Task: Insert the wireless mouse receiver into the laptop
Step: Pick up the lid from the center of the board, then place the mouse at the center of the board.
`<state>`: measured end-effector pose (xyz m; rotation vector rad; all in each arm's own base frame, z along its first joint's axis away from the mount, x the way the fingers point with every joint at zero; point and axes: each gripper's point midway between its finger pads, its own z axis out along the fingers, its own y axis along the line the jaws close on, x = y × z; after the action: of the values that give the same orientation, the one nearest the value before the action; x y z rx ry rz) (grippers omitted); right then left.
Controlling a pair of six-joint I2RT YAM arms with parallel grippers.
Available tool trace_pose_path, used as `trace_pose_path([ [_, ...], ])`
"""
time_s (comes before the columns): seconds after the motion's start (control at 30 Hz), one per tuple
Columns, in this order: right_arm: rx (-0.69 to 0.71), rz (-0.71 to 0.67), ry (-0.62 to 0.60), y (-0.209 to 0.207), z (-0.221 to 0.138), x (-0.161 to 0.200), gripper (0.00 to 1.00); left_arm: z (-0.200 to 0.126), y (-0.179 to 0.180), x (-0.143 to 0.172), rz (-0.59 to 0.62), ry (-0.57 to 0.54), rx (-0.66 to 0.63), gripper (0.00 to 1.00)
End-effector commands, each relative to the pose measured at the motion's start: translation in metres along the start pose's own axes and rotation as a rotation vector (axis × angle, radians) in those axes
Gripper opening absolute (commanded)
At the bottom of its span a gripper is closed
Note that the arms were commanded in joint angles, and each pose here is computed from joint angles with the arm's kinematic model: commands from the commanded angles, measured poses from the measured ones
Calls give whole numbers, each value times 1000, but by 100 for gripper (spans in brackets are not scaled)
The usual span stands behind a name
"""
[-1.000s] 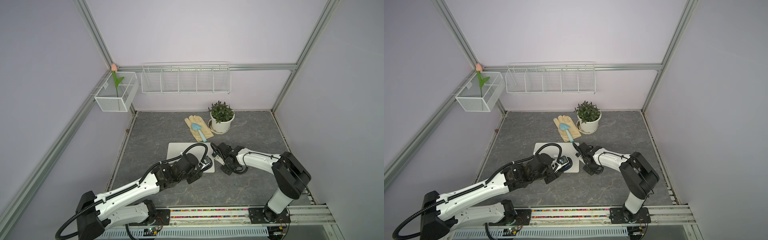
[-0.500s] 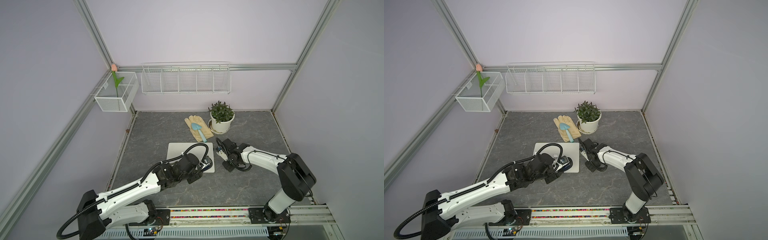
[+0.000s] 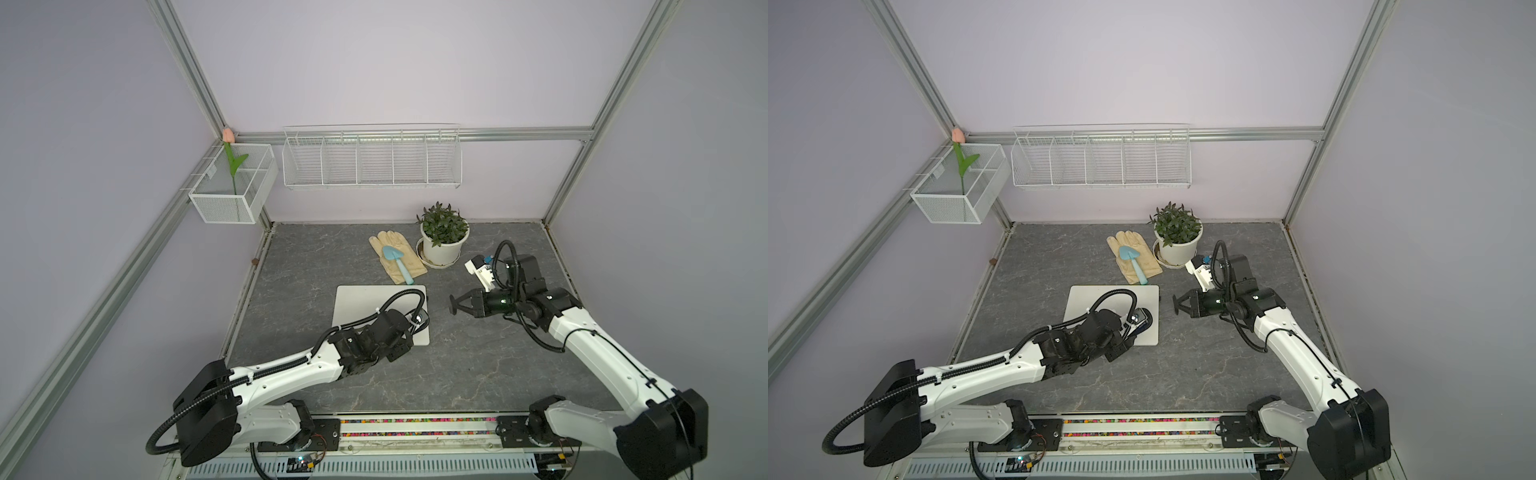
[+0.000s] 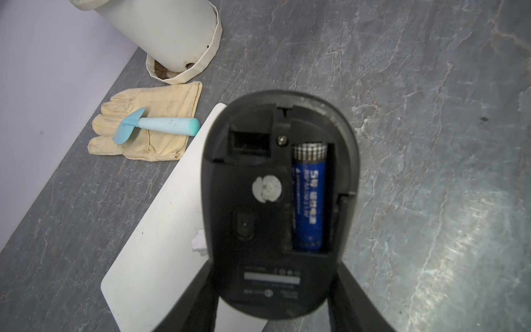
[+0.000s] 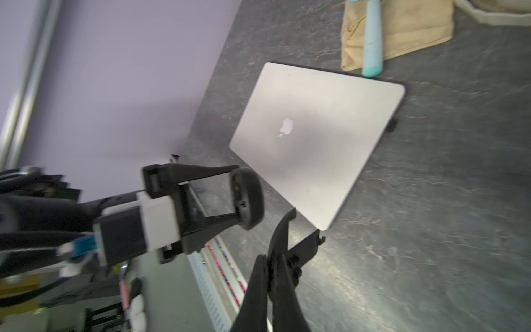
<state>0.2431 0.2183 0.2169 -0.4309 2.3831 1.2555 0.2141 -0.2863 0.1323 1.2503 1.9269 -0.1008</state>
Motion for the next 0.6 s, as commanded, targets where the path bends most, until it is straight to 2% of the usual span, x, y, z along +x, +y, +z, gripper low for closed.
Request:
trace_pose_path([
  [0.0,-243,87,23,39,-10,5,7,5,11,-16,-45,-66,-62,43],
  [0.2,-407,160,37,54,-9,9,7,13,4,-26,-42,-81,-27,43],
  [0.57,-416,194,79,36,10,8,7,5,-4,-46,-65,-120,53,41],
])
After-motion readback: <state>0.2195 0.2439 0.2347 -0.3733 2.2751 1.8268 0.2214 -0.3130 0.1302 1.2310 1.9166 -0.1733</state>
